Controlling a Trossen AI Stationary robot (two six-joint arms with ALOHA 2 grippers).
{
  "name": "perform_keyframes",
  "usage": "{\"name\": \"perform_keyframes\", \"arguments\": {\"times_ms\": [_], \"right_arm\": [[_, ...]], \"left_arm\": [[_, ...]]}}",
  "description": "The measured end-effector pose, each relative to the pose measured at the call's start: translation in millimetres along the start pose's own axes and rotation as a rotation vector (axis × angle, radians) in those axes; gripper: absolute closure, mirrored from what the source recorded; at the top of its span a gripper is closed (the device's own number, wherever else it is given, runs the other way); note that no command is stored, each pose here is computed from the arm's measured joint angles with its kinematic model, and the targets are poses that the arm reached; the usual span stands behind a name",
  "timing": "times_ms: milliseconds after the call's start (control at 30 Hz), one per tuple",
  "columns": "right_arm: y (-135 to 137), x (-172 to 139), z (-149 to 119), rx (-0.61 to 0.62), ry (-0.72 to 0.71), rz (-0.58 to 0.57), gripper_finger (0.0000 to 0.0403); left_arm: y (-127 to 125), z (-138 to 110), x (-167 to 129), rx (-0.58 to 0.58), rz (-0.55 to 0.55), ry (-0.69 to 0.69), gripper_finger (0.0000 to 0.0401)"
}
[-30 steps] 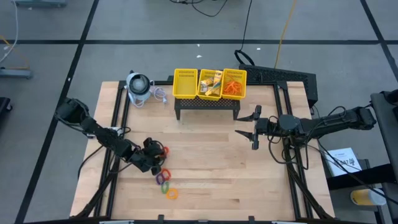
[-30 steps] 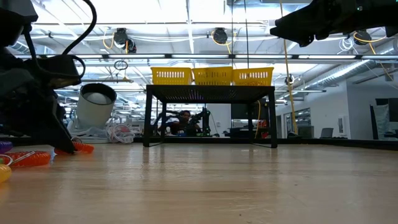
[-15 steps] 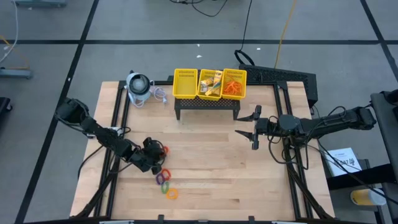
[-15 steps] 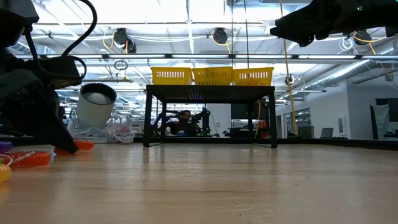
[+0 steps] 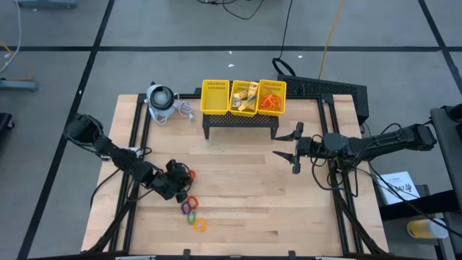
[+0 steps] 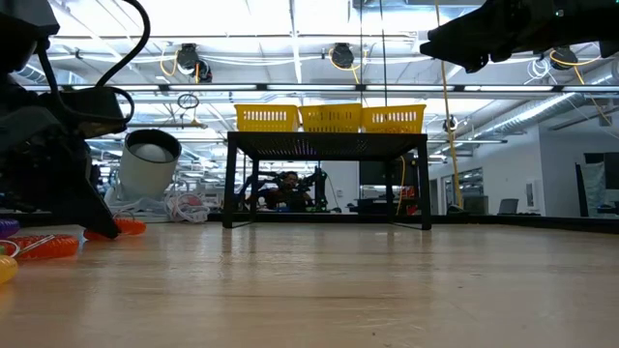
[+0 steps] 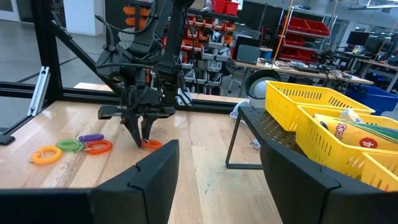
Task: Pick & Place Office Desk Supplies
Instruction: Put the orange spring keychain into the left yellow bin on the shelf
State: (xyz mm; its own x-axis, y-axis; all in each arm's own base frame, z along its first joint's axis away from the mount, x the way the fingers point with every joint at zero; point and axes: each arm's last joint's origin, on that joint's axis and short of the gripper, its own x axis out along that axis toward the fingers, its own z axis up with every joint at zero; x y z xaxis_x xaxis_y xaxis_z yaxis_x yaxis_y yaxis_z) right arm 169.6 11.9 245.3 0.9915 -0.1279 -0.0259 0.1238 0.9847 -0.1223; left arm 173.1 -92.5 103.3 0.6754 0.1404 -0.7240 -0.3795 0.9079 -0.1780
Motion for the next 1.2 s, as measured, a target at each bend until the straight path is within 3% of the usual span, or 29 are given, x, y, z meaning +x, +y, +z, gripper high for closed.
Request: {"name": "perform_keyframes", "arguments": {"times_ms": [300, 667, 967, 1200], "right_arm": [[0, 0, 0, 0.000, 0.000, 0.000, 0.0188], [0, 0, 0, 0.000, 0.000, 0.000, 0.0188], [0, 0, 0, 0.000, 0.000, 0.000, 0.0188], [0, 0, 1, 0.002, -0.008, -0.001, 0.0188]], "left_arm": [[0, 0, 0, 0.000, 0.001, -0.001, 0.0361], [0, 0, 0, -0.001, 0.000, -0.001, 0.0341], [-1, 1, 0, -0.011, -0.004, -0.007, 0.0362], [-17, 19, -9, -0.033, -0.231, -0.110, 0.0348]]}}
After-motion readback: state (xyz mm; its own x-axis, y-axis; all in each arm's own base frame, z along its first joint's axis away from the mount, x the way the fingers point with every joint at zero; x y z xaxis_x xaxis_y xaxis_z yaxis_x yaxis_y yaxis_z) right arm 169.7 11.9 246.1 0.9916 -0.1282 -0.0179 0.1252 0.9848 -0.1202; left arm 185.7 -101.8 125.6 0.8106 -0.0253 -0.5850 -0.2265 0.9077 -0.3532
